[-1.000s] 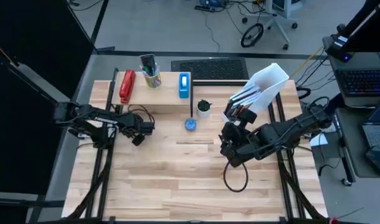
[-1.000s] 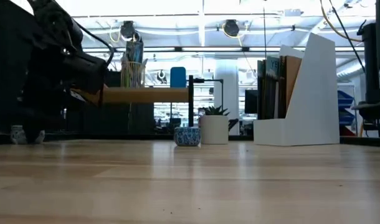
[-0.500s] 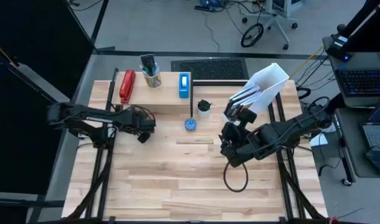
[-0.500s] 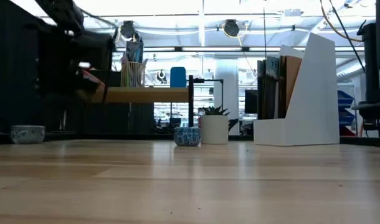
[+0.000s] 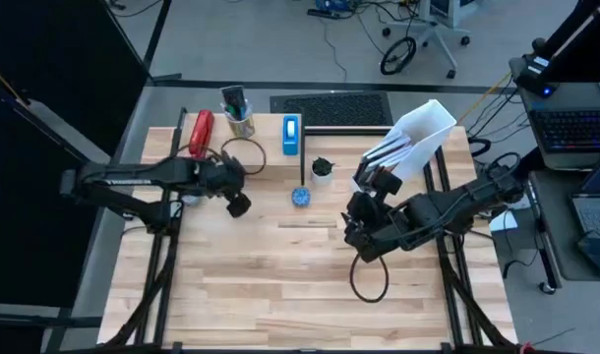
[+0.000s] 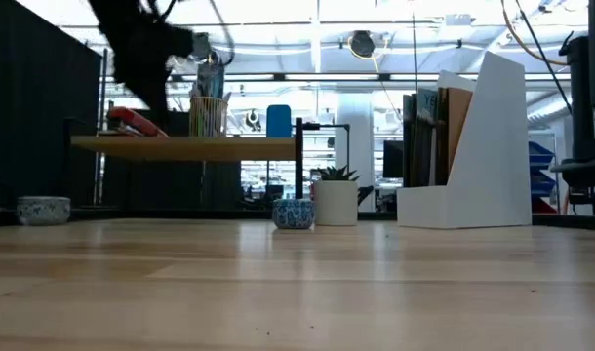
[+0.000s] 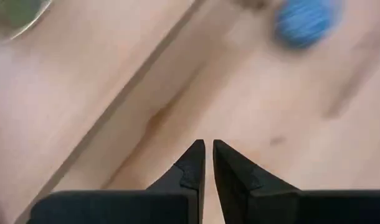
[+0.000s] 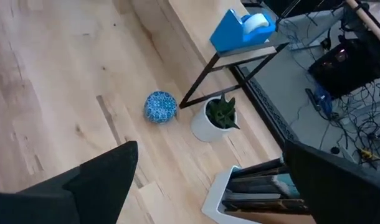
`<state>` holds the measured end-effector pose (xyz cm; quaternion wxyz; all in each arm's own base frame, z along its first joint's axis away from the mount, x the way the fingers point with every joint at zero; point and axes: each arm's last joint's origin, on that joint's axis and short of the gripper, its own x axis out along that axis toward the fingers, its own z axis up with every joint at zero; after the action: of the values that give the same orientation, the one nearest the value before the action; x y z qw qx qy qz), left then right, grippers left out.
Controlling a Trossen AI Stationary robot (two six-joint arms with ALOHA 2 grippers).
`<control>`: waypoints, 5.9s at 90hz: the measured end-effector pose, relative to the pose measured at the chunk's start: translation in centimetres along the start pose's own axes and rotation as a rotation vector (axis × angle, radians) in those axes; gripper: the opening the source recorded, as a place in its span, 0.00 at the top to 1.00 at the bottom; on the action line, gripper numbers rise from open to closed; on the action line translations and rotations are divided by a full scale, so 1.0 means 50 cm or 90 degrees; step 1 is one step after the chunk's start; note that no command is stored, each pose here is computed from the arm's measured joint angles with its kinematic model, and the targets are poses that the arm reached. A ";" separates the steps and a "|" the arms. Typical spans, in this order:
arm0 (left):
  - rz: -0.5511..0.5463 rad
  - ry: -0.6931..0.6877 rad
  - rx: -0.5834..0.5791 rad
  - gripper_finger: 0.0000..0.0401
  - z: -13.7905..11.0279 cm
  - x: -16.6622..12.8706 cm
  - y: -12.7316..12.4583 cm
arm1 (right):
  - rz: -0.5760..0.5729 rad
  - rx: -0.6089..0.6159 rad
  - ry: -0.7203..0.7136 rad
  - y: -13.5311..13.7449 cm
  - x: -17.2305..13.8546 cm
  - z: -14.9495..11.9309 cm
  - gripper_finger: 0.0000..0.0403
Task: Stock shelves
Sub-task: Adjust the blue scented candle, then remove the blue book from the white book shelf
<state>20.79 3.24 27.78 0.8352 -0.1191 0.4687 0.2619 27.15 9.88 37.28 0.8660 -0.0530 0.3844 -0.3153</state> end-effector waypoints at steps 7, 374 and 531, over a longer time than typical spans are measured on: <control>-0.078 -0.039 0.014 0.96 0.016 -0.003 -0.015 | 0.003 0.011 -0.004 0.000 0.002 0.004 0.05; -0.016 0.033 0.033 0.96 -0.067 -0.074 0.043 | 0.165 0.490 0.037 0.033 0.401 0.075 0.05; 0.031 0.072 -0.006 0.96 -0.008 0.020 0.010 | 0.229 0.266 0.143 -0.065 0.254 0.052 0.05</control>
<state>20.63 3.80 26.75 0.8001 -0.1261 0.5170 0.2769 33.72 -0.56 32.16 0.8520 0.2304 0.4083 -0.2330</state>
